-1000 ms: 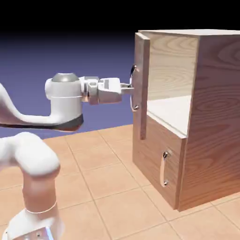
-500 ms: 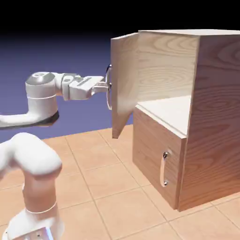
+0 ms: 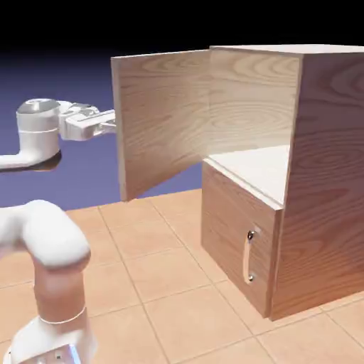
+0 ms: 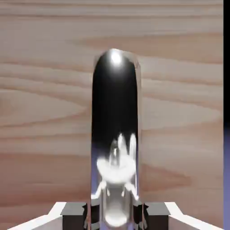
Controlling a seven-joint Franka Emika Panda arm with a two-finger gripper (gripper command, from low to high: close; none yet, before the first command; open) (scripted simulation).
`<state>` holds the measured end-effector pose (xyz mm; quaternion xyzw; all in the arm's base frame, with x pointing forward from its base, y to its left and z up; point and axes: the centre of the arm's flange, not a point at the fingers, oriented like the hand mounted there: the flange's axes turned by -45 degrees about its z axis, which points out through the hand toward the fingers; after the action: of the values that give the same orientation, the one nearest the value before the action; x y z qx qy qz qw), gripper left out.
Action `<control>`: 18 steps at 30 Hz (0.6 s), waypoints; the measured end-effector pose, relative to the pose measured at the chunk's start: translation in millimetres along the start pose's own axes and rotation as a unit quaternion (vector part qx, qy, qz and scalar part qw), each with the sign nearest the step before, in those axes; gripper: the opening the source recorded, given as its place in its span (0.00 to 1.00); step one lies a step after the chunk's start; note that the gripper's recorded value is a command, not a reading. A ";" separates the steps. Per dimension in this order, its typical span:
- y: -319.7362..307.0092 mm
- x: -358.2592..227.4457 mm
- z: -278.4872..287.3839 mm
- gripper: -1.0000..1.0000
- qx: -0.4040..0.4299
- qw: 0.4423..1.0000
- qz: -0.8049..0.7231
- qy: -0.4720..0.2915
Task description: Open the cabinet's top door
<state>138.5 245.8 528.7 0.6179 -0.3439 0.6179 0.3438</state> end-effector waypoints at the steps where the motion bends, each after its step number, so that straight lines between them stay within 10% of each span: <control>1: -4.0 0.0 -9.1 0.00 -0.013 1.000 0.000 0.000; 18: -88.1 0.0 -127.8 0.00 -0.205 0.979 0.000 0.000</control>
<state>146.0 400.8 528.7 0.5343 -0.4633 0.5342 0.4631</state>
